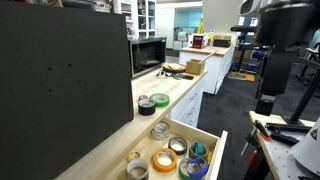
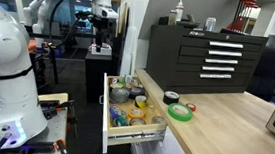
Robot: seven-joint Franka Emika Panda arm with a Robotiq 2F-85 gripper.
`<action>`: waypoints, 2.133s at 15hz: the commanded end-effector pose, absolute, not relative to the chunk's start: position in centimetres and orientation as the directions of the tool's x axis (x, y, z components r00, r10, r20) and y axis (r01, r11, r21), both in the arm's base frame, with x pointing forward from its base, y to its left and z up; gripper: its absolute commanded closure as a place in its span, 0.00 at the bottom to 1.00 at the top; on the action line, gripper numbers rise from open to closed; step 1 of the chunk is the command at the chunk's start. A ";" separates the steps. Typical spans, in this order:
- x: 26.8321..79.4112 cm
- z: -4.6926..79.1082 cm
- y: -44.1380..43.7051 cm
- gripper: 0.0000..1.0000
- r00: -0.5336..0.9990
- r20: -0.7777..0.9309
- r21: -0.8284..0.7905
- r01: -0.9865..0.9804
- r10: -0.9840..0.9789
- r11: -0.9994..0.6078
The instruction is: Put the green tape in the open drawer
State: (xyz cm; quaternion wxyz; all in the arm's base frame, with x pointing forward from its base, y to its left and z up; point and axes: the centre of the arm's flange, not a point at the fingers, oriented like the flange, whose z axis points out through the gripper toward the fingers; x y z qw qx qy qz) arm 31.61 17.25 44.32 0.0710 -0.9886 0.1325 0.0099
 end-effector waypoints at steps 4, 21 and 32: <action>31.6 44.3 17.2 0.00 0.964 -0.039 -0.137 -0.264 -0.261 -0.955; 43.0 39.9 6.8 0.00 0.984 0.176 0.051 -0.045 -0.036 -0.998; 46.0 38.2 2.4 0.00 0.985 0.126 0.086 0.107 0.117 -0.991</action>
